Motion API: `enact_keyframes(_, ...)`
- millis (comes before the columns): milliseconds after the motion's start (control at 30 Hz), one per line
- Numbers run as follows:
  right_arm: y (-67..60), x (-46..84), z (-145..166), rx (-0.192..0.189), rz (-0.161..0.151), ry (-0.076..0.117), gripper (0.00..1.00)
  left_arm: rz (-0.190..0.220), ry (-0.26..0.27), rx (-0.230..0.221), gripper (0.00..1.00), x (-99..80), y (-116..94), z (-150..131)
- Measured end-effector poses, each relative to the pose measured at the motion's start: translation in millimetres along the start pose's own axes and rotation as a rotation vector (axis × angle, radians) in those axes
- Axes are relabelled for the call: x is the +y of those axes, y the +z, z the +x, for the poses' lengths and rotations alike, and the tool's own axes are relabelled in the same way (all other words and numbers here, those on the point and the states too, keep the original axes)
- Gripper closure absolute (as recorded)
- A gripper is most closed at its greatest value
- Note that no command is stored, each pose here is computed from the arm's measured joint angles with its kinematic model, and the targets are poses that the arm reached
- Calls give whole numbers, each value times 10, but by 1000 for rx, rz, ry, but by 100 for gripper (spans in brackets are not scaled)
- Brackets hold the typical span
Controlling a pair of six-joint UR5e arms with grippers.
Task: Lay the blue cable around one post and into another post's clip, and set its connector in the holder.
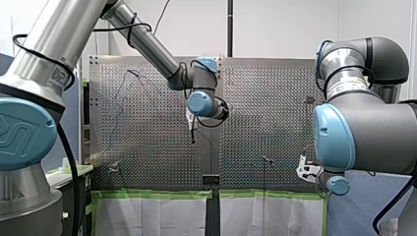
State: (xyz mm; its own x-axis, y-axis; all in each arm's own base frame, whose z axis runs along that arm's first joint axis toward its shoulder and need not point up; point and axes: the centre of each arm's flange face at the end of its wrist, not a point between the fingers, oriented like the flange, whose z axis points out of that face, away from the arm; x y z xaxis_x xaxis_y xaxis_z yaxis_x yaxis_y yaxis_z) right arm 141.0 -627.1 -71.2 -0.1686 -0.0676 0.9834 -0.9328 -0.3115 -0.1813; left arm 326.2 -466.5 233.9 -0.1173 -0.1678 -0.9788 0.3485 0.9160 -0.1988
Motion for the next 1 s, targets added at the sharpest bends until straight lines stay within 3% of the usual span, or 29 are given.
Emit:
enact_keyframes(533, -6, 0, -8, -6, -2, 1, 100, 11, -82, -120, 0, 209, -367, -328)
enact_keyframes(1000, 7, -3, -6, -2, -1, 1, 100, 6, -84, -132, 0, 421, -781, -445)
